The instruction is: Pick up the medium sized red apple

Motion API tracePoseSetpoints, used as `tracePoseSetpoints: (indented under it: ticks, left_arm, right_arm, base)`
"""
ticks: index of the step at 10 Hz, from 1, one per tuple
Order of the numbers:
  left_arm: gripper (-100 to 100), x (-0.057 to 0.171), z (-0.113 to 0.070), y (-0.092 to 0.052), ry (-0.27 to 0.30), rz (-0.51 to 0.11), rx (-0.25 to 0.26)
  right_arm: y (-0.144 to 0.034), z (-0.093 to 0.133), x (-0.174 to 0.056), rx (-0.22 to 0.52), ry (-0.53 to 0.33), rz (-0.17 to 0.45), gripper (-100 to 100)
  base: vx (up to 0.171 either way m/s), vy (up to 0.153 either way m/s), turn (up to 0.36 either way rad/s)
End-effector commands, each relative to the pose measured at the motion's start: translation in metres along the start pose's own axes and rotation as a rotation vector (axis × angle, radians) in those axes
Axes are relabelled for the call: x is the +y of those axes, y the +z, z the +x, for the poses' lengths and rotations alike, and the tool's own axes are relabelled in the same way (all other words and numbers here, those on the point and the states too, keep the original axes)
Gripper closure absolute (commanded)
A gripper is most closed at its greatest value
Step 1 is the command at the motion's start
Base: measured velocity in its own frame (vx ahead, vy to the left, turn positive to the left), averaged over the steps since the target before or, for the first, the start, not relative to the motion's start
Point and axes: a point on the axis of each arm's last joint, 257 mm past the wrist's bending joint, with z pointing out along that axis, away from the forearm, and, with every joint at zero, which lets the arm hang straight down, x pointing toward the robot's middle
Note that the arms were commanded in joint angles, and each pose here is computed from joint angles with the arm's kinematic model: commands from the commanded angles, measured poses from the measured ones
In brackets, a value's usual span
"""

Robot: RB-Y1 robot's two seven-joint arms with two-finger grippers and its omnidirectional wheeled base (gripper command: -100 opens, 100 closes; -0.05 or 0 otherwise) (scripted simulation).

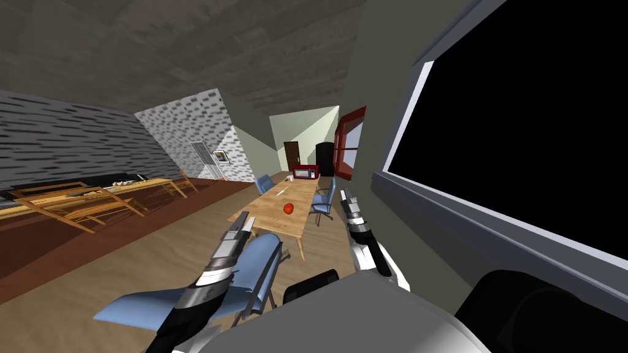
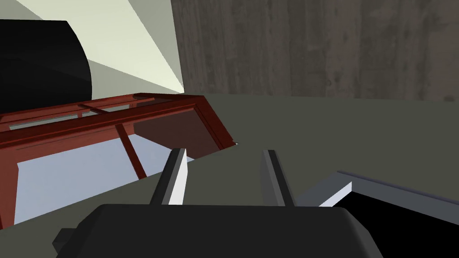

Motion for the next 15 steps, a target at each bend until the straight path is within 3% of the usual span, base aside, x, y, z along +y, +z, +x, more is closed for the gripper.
tracePoseSetpoints:
  ticks: [1,2,3,5,6,7,8,9,10,11,12,15]
  left_arm:
    - [-100,0.021,0.006,-0.008,0.004,-0.069,0.04]
    - [-100,0.039,0.01,-0.014,0.004,-0.13,0.066]
    - [-100,0.039,0.011,-0.015,0.008,-0.132,0.074]
    - [-100,0.075,0.02,-0.032,0.016,-0.256,0.134]
    - [-100,0.078,0.02,-0.033,0.022,-0.266,0.142]
    - [-100,0.097,0.024,-0.044,0.03,-0.337,0.177]
    - [-100,0.097,0.024,-0.044,0.03,-0.337,0.177]
    - [-100,0.115,0.026,-0.056,0.039,-0.4,0.211]
    - [-100,0.117,0.026,-0.057,0.04,-0.41,0.212]
    - [-100,0.133,0.028,-0.069,0.05,-0.471,0.244]
    - [-100,0.137,0.028,-0.071,0.052,-0.485,0.246]
    - [-100,0.169,0.026,-0.1,0.076,-0.614,0.309]
  right_arm:
    - [0.0,0.0,0.0,0.0,0.0,0.0,0]
    - [0.0,0.0,0.0,0.0,0.0,0.0,0]
    - [0.0,0.0,0.0,0.0,0.0,0.0,0]
    - [0.0,0.0,0.0,0.0,0.0,0.0,0]
    - [0.0,0.0,0.0,0.0,0.0,0.0,0]
    - [0.0,0.0,0.0,0.0,0.0,0.0,0]
    - [0.0,0.0,0.0,0.0,0.0,0.0,0]
    - [0.0,0.0,0.0,0.0,0.0,0.0,0]
    - [0.0,0.0,0.0,0.0,0.0,0.0,0]
    - [0.0,0.0,0.0,0.0,0.0,0.0,0]
    - [0.0,0.0,0.0,0.0,0.0,0.0,0]
    - [0.0,0.0,0.0,0.0,0.0,0.0,0]
  base:
    - [-0.052,-0.011,-0.08]
    - [-0.06,-0.021,-0.191]
    - [-0.041,-0.013,-0.101]
    - [-0.033,-0.03,-0.165]
    - [-0.018,-0.027,-0.079]
    - [-0.008,-0.03,-0.14]
    - [-0.001,-0.024,-0.065]
    - [0.011,-0.039,-0.166]
    - [0.008,-0.03,-0.068]
    - [0.016,-0.041,-0.15]
    - [0.016,-0.032,-0.076]
    - [0.031,-0.04,-0.126]
